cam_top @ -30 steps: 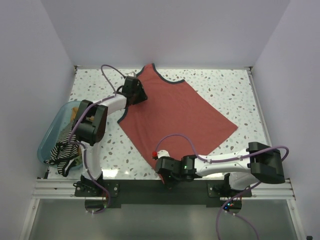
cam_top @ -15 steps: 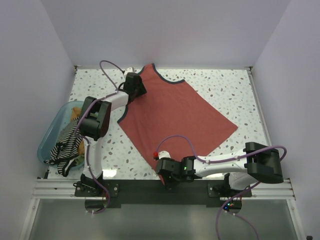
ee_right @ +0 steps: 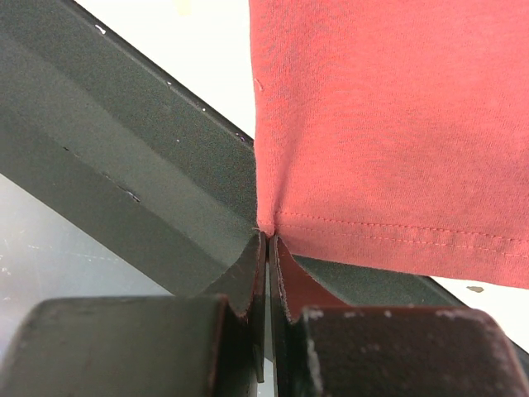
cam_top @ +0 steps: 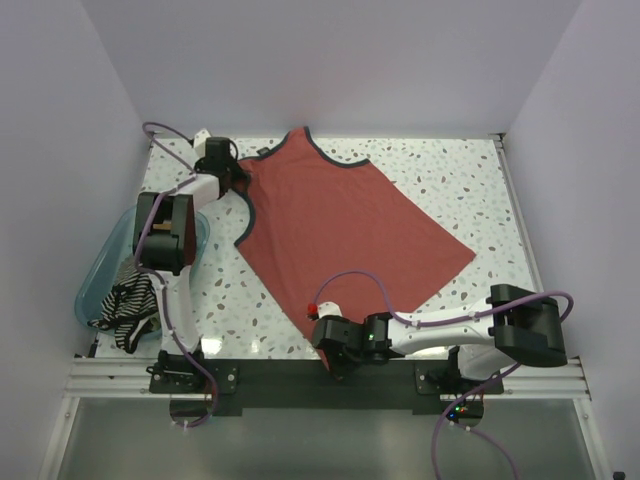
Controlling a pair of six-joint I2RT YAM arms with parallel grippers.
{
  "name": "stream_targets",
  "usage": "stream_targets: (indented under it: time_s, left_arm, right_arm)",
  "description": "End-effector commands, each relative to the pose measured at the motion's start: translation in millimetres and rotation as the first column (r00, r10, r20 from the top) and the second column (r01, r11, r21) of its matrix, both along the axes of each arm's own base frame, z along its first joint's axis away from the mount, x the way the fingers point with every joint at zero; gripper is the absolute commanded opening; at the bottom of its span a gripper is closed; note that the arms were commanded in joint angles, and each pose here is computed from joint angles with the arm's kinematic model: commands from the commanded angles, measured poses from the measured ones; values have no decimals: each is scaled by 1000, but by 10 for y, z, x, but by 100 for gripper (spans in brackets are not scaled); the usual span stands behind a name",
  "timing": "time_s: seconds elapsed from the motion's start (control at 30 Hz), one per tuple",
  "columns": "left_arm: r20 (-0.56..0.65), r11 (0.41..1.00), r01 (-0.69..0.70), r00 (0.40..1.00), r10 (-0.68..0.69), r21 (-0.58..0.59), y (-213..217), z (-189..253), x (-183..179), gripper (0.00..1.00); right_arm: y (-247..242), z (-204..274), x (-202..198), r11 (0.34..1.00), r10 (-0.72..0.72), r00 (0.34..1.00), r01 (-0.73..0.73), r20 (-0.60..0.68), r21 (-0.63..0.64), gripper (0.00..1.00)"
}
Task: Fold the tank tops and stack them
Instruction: Flatten the tank top out
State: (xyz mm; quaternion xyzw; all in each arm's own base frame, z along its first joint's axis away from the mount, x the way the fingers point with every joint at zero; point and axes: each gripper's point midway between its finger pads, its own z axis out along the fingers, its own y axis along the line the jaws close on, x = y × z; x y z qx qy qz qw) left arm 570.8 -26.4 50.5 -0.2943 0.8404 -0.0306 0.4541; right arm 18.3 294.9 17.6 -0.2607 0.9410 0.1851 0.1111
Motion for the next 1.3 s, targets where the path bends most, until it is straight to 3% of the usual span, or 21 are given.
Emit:
stream_targets:
  time_s: [0.0,0.27,0.57,0.67,0.87,1.0,1.27]
  left_arm:
    - [101,999,-34,994,32,16,140,525,157,53]
    - [9,987,-161,987,161,-12,537,436,109,52]
    - [28,990,-102,994,105,-100,272,721,-53,53]
    - [0,992,-74,997,75,-101,-8,743,-315,54]
    - [-139,990,-144,980,142,-7,-323,637,-1122,53]
    - [-226,974,-223,948,225,35,-299,442,-1727,47]
    - [-297,979,-190,933,203,71,-200,49,-2260,45]
  right_arm:
    - [5,-20,-52,1000,-9,1000,9,-22,13,0]
    - [-10,-8,-53,1000,-15,1000,15,-23,14,0]
    - [25,2,-25,1000,-25,1000,25,-12,17,0]
    - [18,20,-9,998,-47,999,47,-8,30,0]
    - [-18,145,61,995,-75,997,73,28,63,0]
    - [-44,179,82,995,-74,996,71,43,68,0]
    - [-46,279,98,994,-68,996,63,57,91,0]
